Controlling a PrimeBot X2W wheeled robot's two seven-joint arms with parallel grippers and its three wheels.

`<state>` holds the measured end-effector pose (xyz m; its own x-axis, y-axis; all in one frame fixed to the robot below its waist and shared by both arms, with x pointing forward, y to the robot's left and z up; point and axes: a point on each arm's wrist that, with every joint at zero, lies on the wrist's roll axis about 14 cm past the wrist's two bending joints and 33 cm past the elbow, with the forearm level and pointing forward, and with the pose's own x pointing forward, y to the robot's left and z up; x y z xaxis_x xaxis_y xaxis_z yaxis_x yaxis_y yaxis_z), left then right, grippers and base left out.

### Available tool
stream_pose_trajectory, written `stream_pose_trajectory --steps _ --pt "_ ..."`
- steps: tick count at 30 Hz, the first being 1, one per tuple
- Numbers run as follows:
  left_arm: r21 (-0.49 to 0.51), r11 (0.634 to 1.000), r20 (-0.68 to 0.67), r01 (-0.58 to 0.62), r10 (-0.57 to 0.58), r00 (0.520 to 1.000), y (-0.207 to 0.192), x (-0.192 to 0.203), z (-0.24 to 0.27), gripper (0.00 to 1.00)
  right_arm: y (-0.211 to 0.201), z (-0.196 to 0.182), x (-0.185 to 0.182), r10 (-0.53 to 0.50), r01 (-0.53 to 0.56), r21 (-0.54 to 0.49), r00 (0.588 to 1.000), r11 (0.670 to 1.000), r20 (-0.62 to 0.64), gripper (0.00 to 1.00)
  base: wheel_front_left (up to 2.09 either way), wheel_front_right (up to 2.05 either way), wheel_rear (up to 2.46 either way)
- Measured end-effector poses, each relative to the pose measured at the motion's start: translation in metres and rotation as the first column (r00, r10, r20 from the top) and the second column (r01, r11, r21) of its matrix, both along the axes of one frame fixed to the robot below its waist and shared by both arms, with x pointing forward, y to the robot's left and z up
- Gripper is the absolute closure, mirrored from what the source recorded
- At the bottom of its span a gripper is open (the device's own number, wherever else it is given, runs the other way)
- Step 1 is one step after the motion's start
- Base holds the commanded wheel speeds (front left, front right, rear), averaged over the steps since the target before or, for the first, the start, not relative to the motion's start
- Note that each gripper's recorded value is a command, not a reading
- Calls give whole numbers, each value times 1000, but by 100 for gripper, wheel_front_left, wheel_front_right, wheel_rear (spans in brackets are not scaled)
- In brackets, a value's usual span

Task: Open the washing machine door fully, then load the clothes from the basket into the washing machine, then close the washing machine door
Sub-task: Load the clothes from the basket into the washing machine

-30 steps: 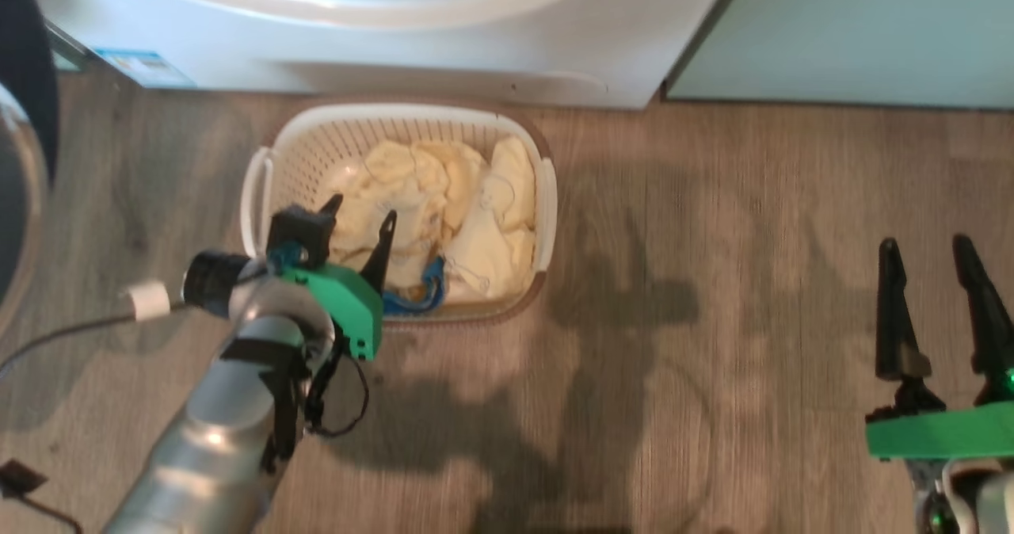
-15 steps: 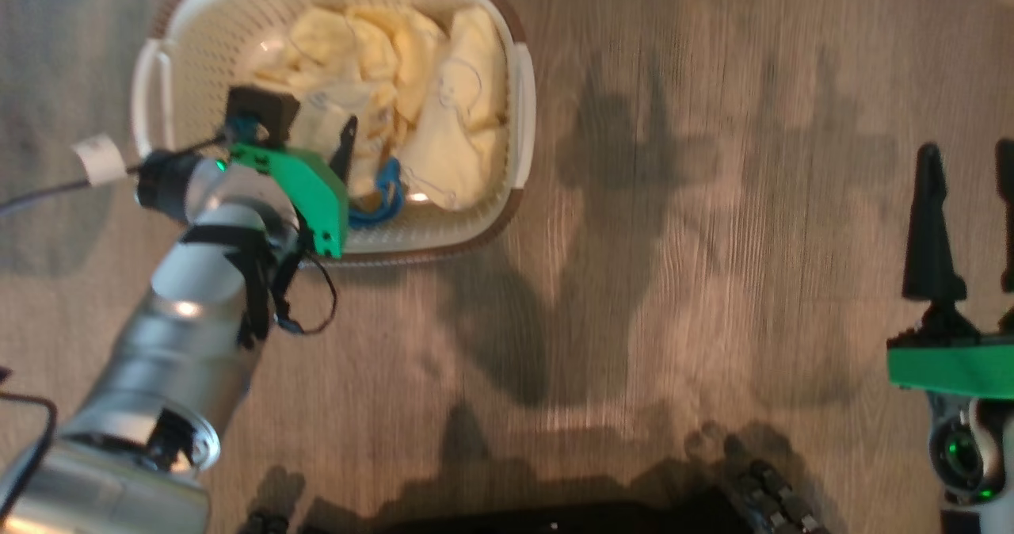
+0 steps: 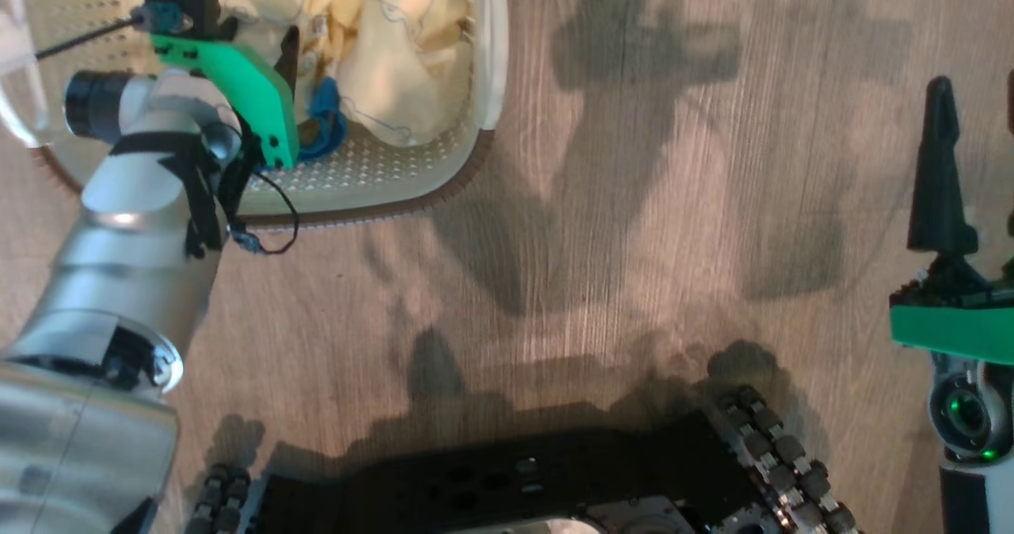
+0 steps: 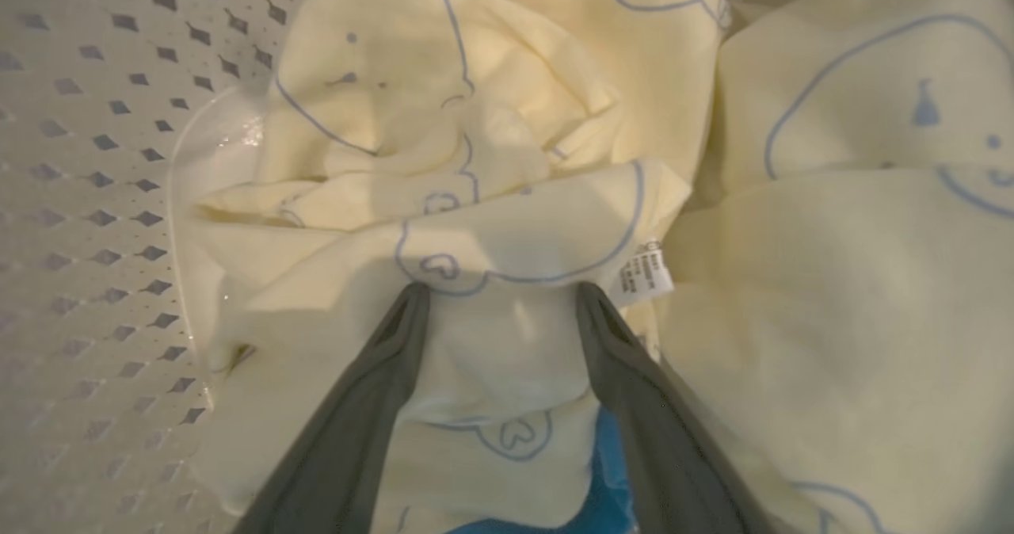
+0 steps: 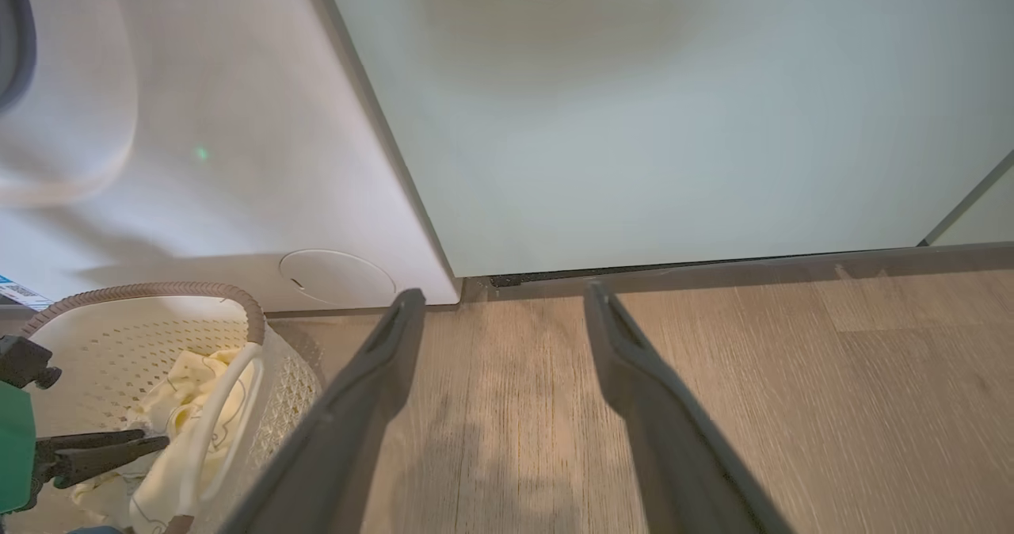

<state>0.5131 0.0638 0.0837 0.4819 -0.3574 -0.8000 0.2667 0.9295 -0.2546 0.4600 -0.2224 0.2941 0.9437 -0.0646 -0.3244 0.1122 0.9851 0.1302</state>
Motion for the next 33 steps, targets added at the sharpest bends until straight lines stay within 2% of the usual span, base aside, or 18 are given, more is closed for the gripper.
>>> stream_pose_trajectory --steps 17,18,19,20,21,33 --pt "8 999 -76 35 -34 997 -12 9 -50 0 -11 -20 -12 -34 34 3 997 999 -65 0 0 0 0" --pt "8 999 -78 37 -36 996 -12 9 -50 14 -11 -20 -12 -32 33 4 997 999 -64 0 0 0 0" --pt "9 999 -83 39 -38 996 -13 8 -51 51 -11 -20 -12 -32 32 4 997 999 -64 0 0 0 0" --pt "10 999 -83 39 -38 996 -13 9 -52 72 -11 -20 -12 -32 32 4 997 999 -64 0 0 0 0" --pt "10 999 -82 38 -37 996 -13 9 -51 100 -11 -20 -12 -32 32 4 997 999 -65 0 0 0 0" --pt "38 999 -72 30 -28 997 -5 6 -40 100 -11 -15 -6 -37 38 11 999 999 -38 0 0 0 0"
